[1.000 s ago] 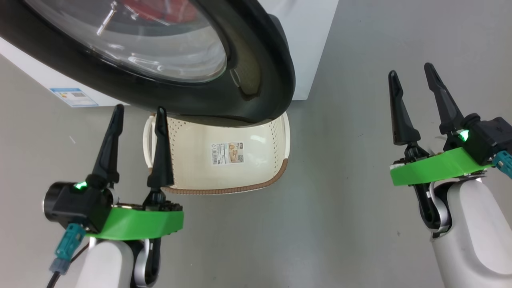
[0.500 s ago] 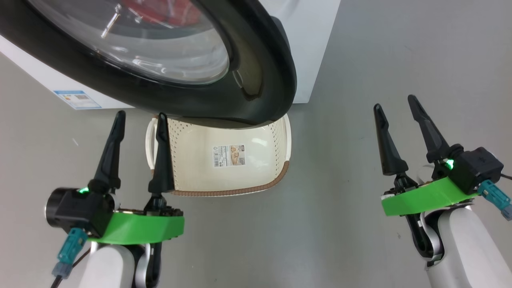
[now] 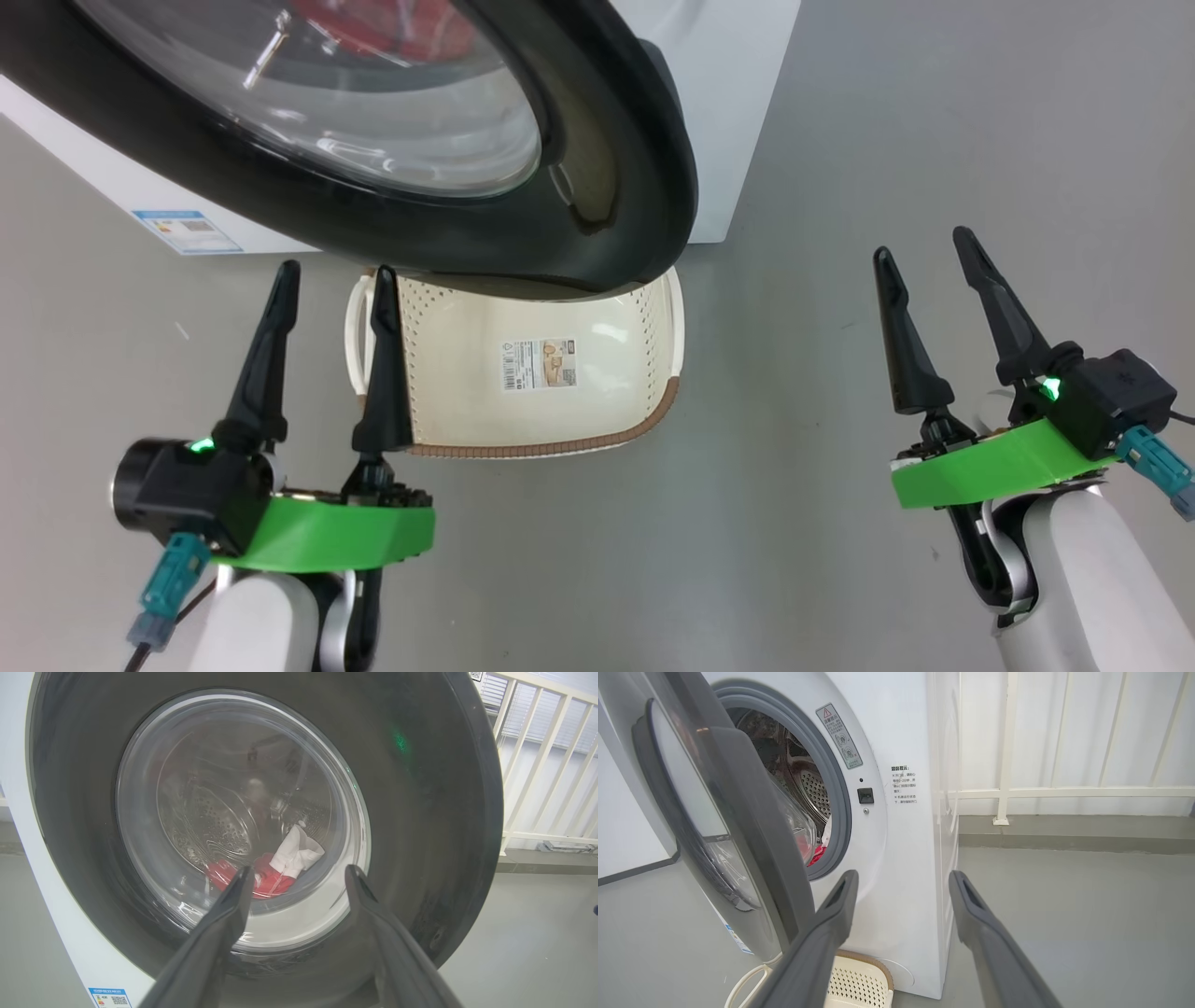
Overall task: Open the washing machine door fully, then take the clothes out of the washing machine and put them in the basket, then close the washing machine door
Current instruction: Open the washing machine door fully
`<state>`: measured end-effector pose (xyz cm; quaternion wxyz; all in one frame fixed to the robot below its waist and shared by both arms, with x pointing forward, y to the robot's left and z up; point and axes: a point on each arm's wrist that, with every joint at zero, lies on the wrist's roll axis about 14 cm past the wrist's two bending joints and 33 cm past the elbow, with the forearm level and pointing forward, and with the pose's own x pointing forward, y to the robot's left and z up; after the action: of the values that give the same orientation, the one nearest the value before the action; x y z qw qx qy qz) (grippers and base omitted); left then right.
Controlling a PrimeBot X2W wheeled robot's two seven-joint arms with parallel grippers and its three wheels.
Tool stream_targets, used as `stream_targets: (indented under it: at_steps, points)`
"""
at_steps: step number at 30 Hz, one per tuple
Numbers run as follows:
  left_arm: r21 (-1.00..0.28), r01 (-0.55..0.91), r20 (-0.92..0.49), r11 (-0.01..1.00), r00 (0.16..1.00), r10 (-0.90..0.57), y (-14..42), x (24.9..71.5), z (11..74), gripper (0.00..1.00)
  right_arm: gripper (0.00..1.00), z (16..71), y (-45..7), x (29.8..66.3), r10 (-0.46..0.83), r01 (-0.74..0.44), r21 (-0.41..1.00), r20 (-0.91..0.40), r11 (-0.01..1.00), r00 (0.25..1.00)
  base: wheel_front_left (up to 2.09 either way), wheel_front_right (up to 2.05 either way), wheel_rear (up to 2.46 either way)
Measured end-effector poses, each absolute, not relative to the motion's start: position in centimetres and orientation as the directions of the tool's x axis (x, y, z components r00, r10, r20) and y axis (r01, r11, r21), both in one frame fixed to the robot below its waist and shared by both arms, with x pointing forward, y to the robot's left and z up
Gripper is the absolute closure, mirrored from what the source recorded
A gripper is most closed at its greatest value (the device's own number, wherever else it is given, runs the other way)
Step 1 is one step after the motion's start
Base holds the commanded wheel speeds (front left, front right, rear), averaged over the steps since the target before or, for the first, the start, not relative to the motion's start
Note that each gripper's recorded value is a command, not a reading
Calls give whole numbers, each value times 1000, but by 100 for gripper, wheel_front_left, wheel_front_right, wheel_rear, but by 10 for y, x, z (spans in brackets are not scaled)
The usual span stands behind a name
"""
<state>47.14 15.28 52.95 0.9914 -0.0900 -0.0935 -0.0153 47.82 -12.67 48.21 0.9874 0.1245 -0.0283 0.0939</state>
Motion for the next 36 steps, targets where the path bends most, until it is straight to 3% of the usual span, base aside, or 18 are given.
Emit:
stream_targets:
  at_steps: [1,2,3,9,14,19,23,32,36]
  points:
    - [-175,47,189,983,982,-14,153,471,530,0,55,481,-126,478,179,-193,241,77,951,981,0,0,0]
    - [-175,48,190,983,982,-14,153,471,530,0,70,480,-126,477,180,-193,242,74,951,981,0,0,0]
    - [-174,48,191,984,982,-14,153,470,531,0,100,479,-125,477,181,-193,243,71,951,981,0,0,0]
    - [-172,43,191,984,982,-10,154,469,531,0,100,468,-125,479,157,-160,377,38,912,987,0,0,0]
    - [-169,42,187,985,982,-10,155,468,530,0,100,478,-115,502,148,-156,561,60,813,987,0,0,0]
    - [-165,39,181,986,983,-9,156,466,528,0,100,493,-90,528,210,-181,734,53,655,976,0,0,0]
    - [-161,29,173,987,985,-1,160,465,526,0,100,500,-66,543,314,-166,878,19,449,949,0,0,0]
    - [-155,8,151,988,988,16,166,466,517,0,100,513,-26,561,537,-118,981,16,156,843,0,0,0]
    - [-152,-1,147,988,989,24,169,466,515,0,100,516,-9,562,618,-89,993,26,72,786,0,0,0]
